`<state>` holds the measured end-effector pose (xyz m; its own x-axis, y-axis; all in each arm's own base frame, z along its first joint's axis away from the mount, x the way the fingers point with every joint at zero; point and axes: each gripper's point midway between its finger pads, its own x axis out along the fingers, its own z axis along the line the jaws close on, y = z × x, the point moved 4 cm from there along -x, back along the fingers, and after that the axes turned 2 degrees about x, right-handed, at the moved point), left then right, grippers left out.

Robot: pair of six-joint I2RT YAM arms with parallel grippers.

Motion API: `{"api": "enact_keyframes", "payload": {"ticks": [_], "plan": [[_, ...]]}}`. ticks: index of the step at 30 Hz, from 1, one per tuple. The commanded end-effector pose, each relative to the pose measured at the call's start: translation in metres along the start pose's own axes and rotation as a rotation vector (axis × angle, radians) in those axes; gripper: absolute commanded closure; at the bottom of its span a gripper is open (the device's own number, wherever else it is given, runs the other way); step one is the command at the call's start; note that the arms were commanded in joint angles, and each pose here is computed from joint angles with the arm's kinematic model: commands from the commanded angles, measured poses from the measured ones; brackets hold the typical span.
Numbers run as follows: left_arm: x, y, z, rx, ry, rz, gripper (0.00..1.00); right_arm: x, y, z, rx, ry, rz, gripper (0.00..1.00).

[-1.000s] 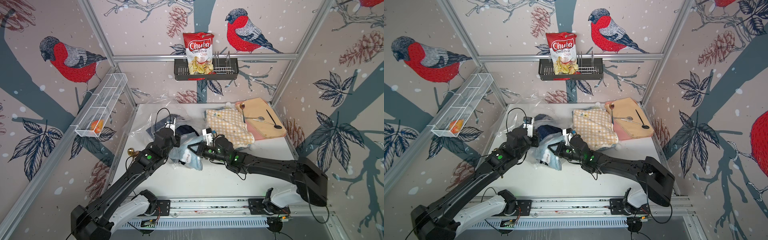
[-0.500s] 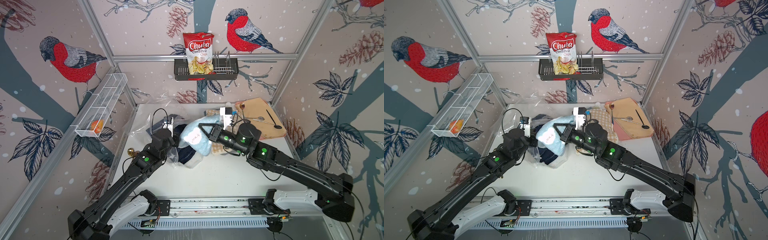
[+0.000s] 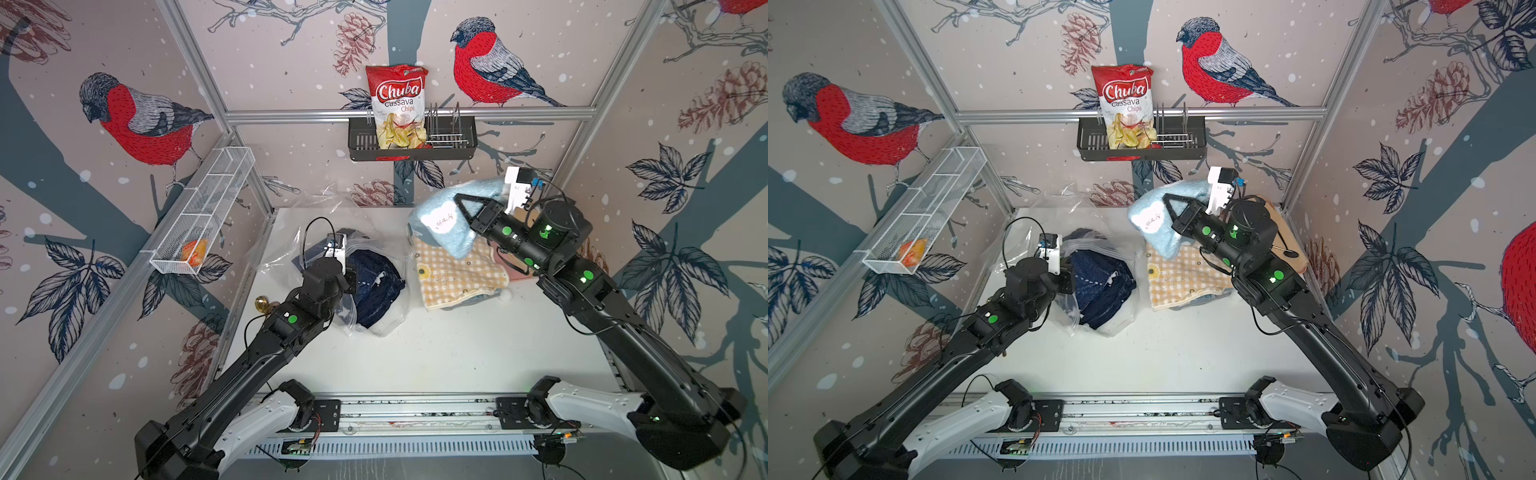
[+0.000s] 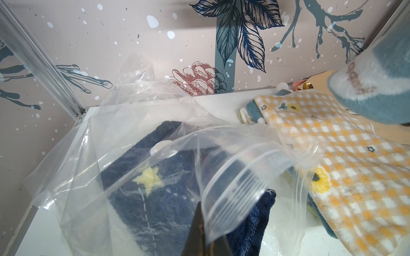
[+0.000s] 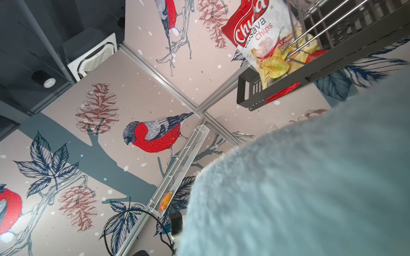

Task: Take the blanket out of the vacuum bag
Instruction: Take out the blanket from the vacuum bag, then place the blanket at the center of the board.

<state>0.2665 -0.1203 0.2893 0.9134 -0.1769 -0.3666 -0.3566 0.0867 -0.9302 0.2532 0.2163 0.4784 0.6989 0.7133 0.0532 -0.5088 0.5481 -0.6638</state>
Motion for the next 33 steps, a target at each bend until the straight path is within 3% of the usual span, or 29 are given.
{"api": "enact_keyframes", "payload": {"ticks": [1,7,19,21,25,29,33], "plan": [[0.000,-0.008,-0.002,-0.016,0.008,-0.034,1.00,-0.009,0.002,-0.009,-0.003,-0.028,0.041,1.00],[0.002,-0.007,-0.003,-0.010,0.016,-0.026,1.00,0.001,-0.016,-0.048,-0.017,0.007,0.089,1.00],[0.005,-0.006,-0.005,-0.006,0.030,-0.017,1.00,0.080,-0.092,-0.102,-0.085,0.098,0.078,1.00],[0.004,-0.006,-0.005,-0.006,0.033,-0.017,1.00,0.085,-0.082,-0.111,-0.048,0.102,0.099,1.00],[0.000,-0.009,-0.005,-0.014,0.040,-0.032,1.00,0.080,-0.007,-0.156,0.131,0.164,0.156,1.00],[-0.001,-0.009,-0.006,-0.017,0.052,-0.033,1.00,0.040,0.069,-0.214,0.360,0.327,0.021,1.00],[-0.002,-0.010,-0.008,-0.023,0.070,-0.034,1.00,0.010,0.089,-0.236,0.431,0.421,-0.075,1.00]]}}
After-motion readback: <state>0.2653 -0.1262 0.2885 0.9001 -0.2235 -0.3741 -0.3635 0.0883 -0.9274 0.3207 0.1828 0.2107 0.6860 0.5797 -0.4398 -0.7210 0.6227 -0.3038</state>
